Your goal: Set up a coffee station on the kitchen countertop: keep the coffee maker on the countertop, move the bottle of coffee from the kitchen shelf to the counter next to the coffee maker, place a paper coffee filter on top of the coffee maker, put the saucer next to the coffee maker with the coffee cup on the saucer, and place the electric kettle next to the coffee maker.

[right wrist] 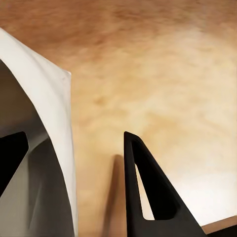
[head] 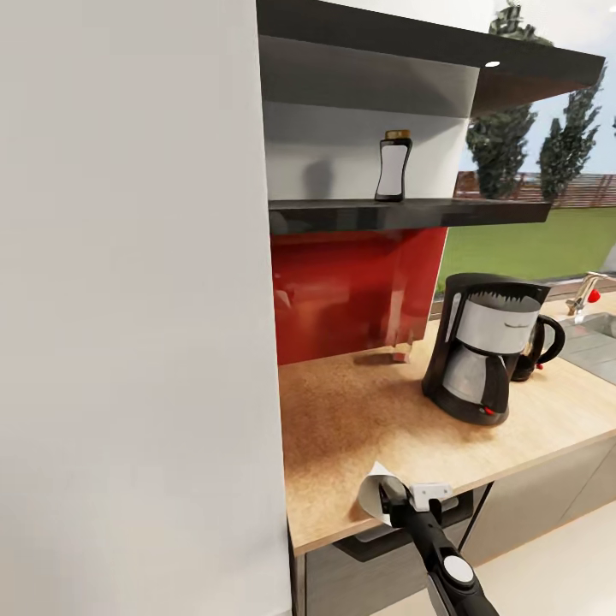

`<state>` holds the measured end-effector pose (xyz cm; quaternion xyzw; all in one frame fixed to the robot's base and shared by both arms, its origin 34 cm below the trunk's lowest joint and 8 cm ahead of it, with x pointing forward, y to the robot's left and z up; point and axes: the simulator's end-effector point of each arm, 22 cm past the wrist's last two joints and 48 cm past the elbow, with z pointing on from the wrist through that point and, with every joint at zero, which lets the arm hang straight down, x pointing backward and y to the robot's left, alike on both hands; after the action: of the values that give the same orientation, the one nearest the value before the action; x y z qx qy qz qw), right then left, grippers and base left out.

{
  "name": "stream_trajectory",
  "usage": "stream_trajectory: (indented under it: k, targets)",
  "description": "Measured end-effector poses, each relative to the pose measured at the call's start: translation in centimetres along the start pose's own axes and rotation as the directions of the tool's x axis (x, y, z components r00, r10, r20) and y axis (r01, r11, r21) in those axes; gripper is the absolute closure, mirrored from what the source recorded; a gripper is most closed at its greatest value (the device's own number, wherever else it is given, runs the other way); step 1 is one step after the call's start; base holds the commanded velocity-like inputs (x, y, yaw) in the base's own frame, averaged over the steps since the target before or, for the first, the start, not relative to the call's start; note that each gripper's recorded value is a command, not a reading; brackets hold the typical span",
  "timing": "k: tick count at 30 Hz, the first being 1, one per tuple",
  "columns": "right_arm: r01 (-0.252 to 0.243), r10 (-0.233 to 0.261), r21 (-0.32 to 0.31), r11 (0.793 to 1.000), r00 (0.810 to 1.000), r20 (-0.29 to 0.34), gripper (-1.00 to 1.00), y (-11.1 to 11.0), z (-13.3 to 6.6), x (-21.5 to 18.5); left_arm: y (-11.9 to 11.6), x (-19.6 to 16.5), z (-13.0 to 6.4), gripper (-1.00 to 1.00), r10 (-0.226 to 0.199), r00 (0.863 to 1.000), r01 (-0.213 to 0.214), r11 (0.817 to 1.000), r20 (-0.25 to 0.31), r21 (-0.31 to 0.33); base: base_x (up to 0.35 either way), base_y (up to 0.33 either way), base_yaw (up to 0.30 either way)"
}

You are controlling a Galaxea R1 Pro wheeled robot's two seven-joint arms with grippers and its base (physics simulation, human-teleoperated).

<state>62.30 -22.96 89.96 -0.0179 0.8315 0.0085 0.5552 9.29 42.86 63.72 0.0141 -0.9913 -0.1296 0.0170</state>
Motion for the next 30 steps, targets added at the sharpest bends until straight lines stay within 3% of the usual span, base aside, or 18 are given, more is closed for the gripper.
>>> stream_trajectory:
  k: [23,27,30]
  targets:
    - [-0.003,0.003,0.001,1.0,1.0,-0.001,1.0,0.0,0.0,0.0,0.0,0.0,0.0,-1.0,0.0,1.0,0.0,1.0,0.0,0.0,0.0,0.0,0.0]
    - [-0.003,0.003,0.006,1.0,0.998,0.061,1.0,-0.2,0.0,-3.4,-0.1,0.0,0.0,-1.0,0.0,1.0,0.0,1.0,-0.001,0.001,0.0,0.0,0.0]
    - [-0.005,0.005,0.01,1.0,0.999,0.041,1.0,-0.4,0.0,-4.4,-0.1,0.0,0.0,-1.0,0.0,1.0,0.0,1.0,-0.001,0.001,0.0,0.0,0.0]
